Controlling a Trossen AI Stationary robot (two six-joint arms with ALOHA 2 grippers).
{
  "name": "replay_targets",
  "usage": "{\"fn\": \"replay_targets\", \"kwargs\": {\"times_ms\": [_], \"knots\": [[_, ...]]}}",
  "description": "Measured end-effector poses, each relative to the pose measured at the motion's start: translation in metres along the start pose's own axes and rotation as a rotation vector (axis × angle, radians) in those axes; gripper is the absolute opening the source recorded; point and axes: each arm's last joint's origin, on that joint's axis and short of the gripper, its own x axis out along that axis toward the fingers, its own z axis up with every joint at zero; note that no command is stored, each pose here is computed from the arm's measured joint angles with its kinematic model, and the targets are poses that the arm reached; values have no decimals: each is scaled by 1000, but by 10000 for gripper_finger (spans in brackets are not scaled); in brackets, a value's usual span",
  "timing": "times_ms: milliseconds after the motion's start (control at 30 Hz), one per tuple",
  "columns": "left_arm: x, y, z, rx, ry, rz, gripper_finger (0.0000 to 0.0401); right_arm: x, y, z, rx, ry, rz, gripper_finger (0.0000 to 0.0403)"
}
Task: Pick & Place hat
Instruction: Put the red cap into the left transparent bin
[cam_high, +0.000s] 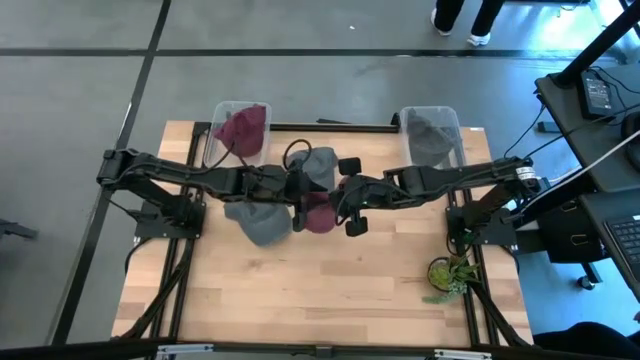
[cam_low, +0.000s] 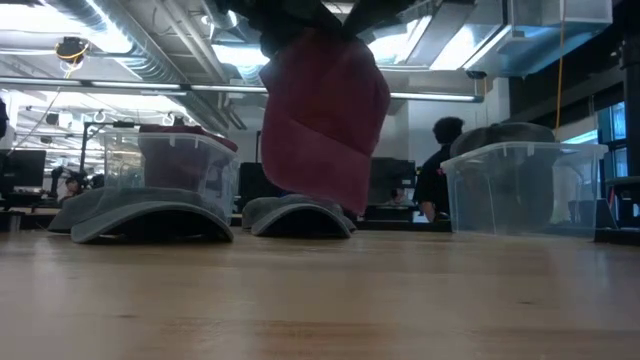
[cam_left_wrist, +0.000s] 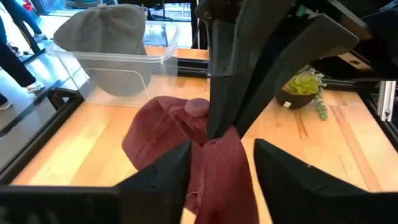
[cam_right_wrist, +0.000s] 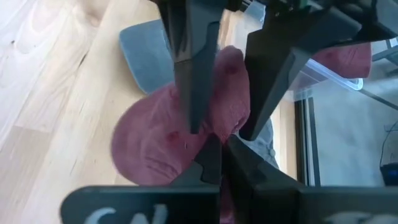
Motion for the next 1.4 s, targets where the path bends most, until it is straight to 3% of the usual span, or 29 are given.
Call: {"fn": "replay_targets", "kwargs": {"times_ms": [300,400,533,767,900,1033,1167,1400], "knots": [[0,1,-2,28,20,4,13,0,0,0,15,3,2,6],[0,1,-2,31,19,3,10,0,0,0,21,3,4,12],[0,1,-2,40,21,4,7,-1,2,0,7,5,7,51],[-2,1,-1,49,18,4,7,-3,2,-3,57,29,8,147],[-12,3,6,45,-12,6,5,-23,-3,-11,114,65,16,201],[-32,4,19,34,-84,0,6,-52,1,-23,162,-50,-18,232],[-50,5,29,38,-141,-7,5,-69,14,-53,187,-166,-45,242],[-80,11,35,28,-157,75,5,-65,41,-109,241,-426,99,244]]}}
